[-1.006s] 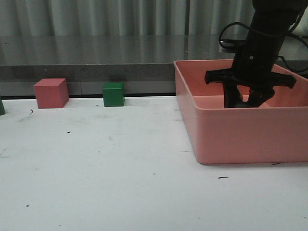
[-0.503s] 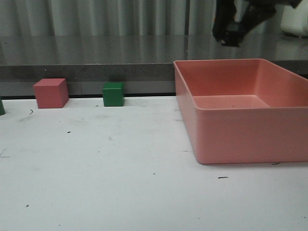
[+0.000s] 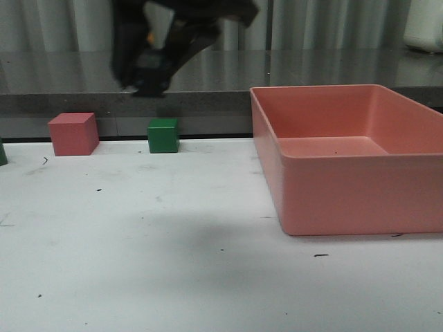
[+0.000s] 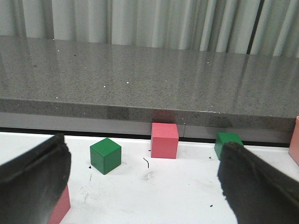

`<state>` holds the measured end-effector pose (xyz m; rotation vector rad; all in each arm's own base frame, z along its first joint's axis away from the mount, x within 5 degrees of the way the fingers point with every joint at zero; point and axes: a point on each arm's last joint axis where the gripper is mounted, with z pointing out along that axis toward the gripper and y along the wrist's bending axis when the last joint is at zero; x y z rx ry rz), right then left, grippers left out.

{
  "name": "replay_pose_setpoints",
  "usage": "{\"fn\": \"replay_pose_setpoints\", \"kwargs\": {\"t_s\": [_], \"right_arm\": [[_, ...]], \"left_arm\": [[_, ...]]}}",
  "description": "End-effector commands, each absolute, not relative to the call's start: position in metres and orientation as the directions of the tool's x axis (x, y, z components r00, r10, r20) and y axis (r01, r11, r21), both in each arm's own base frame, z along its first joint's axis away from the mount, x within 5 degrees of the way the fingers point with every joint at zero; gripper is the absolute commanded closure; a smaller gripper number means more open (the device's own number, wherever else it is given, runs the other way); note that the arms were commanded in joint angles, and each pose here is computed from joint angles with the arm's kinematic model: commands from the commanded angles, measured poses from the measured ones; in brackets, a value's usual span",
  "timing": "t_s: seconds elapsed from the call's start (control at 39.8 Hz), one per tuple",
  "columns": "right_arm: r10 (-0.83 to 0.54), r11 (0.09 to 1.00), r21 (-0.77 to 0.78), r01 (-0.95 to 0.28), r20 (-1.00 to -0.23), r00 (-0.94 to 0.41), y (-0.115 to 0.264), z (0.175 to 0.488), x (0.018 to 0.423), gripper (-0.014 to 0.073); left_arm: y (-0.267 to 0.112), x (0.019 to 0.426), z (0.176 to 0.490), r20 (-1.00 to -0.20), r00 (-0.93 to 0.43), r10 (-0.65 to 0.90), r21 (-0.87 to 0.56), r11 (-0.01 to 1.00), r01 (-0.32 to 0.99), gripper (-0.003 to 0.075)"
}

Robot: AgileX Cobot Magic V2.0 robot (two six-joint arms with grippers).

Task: Place and stand button with both arms
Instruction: 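Lift the button out of the bin and carry it toward the left arm's side, then lower the button onto the table and open the right gripper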

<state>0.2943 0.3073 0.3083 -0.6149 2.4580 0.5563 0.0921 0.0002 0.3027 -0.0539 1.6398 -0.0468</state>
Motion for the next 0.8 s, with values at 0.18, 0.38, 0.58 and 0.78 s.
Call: {"fn": "replay_pose_setpoints", "kwargs": {"t_s": [0.18, 0.38, 0.58, 0.78], "right_arm": [[-0.2, 0.817, 0.356, -0.454, -0.563, -0.802, 0.359, 0.302, 0.32, 0.029], [-0.08, 0.902, 0.331, -0.277, -0.502, -0.861, 0.371, 0.267, 0.345, 0.029], [0.001, 0.92, 0.347, -0.183, -0.469, -0.883, 0.376, 0.245, 0.354, 0.029], [0.04, 0.924, 0.36, -0.131, -0.431, -0.901, 0.379, 0.231, 0.355, 0.029]], "left_arm": [[-0.001, 0.093, 0.321, -0.997, 0.033, -0.065, -0.064, 0.998, 0.009, 0.0101], [-0.001, 0.093, 0.321, -0.997, 0.033, -0.065, -0.064, 0.998, 0.009, 0.0101], [-0.001, 0.093, 0.321, -0.997, 0.033, -0.065, -0.064, 0.998, 0.009, 0.0101], [-0.001, 0.093, 0.321, -0.997, 0.033, -0.065, -0.064, 0.998, 0.009, 0.0101]]}}
